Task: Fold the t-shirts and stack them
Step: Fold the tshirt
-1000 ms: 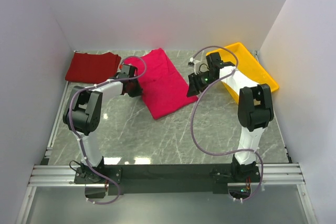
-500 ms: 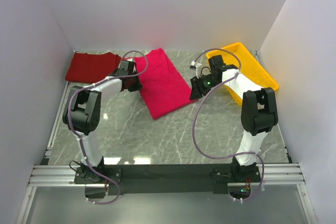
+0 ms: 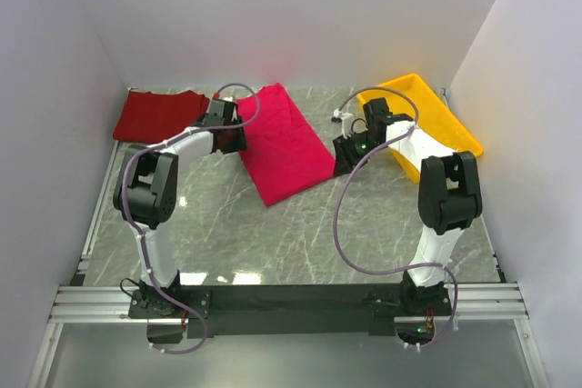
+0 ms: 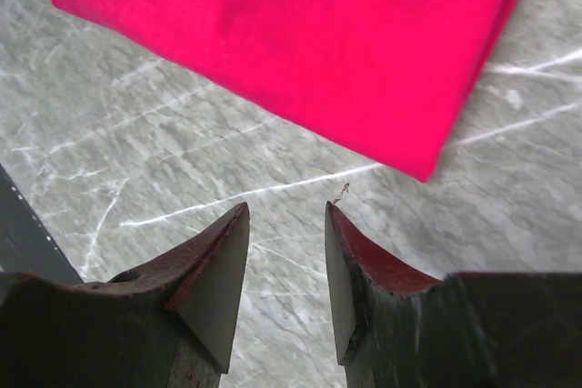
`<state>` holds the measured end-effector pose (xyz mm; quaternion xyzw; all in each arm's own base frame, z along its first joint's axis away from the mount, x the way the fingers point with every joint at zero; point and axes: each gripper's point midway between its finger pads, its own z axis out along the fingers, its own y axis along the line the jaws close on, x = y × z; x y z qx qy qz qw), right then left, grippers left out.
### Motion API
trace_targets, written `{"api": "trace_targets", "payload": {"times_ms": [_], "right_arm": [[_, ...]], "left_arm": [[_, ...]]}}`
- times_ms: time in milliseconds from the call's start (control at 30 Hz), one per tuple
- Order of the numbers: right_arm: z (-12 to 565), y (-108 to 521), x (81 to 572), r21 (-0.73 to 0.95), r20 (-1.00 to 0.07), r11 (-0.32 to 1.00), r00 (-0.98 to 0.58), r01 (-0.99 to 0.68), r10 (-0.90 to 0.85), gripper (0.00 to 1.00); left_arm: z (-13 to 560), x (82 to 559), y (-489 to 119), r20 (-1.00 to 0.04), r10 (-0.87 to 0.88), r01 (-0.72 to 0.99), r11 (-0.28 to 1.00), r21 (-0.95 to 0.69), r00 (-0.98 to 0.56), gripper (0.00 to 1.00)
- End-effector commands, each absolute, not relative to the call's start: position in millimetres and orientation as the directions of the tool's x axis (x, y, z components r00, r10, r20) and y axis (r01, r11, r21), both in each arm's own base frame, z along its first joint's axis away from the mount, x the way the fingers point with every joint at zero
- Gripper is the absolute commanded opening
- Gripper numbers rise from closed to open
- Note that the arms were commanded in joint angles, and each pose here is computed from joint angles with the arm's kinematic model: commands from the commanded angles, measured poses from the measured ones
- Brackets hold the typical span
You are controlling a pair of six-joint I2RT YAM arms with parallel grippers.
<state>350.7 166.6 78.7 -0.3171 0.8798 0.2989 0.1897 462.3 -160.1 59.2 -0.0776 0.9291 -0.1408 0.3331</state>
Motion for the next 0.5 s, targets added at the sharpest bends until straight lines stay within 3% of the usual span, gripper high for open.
{"api": "trace_targets", "payload": {"times_ms": [0,67,200,233,267,467], "right_arm": [[89.7,158.5,365.9,0.357,-0.556,0.629,-0.698,-0.69,-0.451,0.46],[92.9,156.4,368.3,0.347,-0.562,0.631,-0.692,-0.694,-0.453,0.46],[94.0,152.0,375.1,0.329,-0.57,0.64,-0.686,-0.695,-0.452,0.47],[93.8,151.6,377.1,0.335,-0.572,0.641,-0.69,-0.691,-0.444,0.48],[86.5,151.0,377.4,0.359,-0.551,0.646,-0.712,-0.674,-0.436,0.49],[73.7,154.5,393.2,0.482,-0.486,0.695,-0.823,-0.533,-0.293,0.63]], "left_arm": [[66.6,474.1,-145.5,-0.616,-0.251,-0.104,0.959,-0.264,-0.746,0.43],[68.8,476.0,-138.5,-0.625,-0.26,-0.132,0.961,-0.245,-0.736,0.54],[92.7,480.2,-119.0,-0.674,-0.283,-0.177,0.958,-0.224,-0.682,0.64],[108.4,479.6,-115.9,-0.696,-0.293,-0.178,0.956,-0.234,-0.656,0.74],[116.6,478.3,-112.6,-0.704,-0.303,-0.182,0.953,-0.244,-0.642,0.77],[156.2,428.9,-126.0,-0.688,-0.399,-0.113,0.9,-0.422,-0.607,0.78]]}}
